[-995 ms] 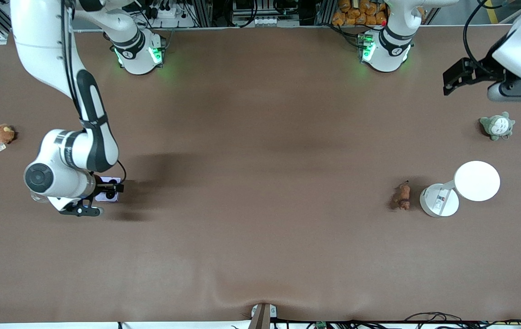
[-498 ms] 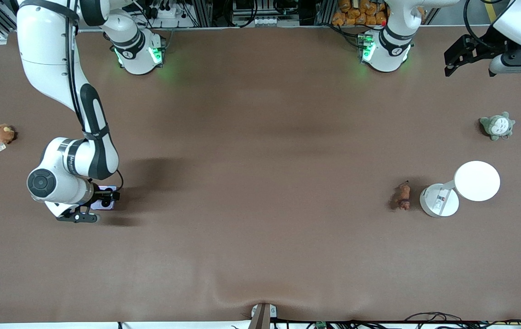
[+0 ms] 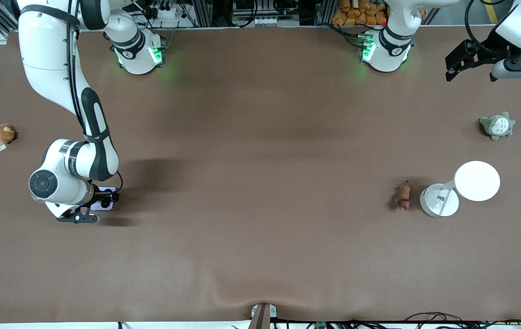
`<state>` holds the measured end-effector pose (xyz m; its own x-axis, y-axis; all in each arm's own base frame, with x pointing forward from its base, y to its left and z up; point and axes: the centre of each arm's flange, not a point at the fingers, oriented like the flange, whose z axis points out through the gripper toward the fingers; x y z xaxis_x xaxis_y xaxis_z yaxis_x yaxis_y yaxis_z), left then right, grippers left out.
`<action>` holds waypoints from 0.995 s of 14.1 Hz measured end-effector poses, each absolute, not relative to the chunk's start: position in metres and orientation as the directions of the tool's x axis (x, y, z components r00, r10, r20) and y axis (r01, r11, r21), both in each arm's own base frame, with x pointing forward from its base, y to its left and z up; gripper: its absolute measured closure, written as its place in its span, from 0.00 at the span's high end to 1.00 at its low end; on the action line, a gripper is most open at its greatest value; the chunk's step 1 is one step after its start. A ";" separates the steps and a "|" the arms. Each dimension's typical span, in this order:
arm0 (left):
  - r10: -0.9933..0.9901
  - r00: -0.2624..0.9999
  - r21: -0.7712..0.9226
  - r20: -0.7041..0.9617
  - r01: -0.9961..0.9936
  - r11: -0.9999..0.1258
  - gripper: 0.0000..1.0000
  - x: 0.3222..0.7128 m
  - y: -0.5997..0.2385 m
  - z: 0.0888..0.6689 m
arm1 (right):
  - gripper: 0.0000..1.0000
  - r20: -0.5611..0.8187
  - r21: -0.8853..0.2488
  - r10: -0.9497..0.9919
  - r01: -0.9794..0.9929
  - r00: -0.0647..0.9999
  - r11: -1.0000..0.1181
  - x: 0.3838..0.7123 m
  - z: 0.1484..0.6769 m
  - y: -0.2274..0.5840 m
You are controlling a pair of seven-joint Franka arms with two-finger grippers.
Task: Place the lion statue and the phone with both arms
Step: 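Lower the phone beside the glass cup and open the right gripper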
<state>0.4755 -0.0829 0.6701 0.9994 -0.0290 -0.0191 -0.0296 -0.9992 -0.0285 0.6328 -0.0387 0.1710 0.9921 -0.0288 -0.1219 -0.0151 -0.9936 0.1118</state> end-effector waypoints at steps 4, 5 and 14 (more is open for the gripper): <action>-0.029 0.999 -0.030 -0.035 -0.030 -0.999 1.00 0.482 -0.084 0.662 | 1.00 -0.119 0.109 0.001 0.014 0.993 -0.994 0.635 0.173 -0.038; -0.029 0.999 -0.030 -0.040 -0.030 -0.999 1.00 0.484 -0.084 0.660 | 1.00 -0.110 0.109 0.005 0.017 0.994 -0.994 0.639 0.177 -0.037; -0.025 0.999 -0.028 -0.028 -0.025 -0.999 1.00 0.486 -0.082 0.665 | 1.00 -0.062 0.026 0.032 0.034 0.998 -0.999 0.680 0.328 -0.017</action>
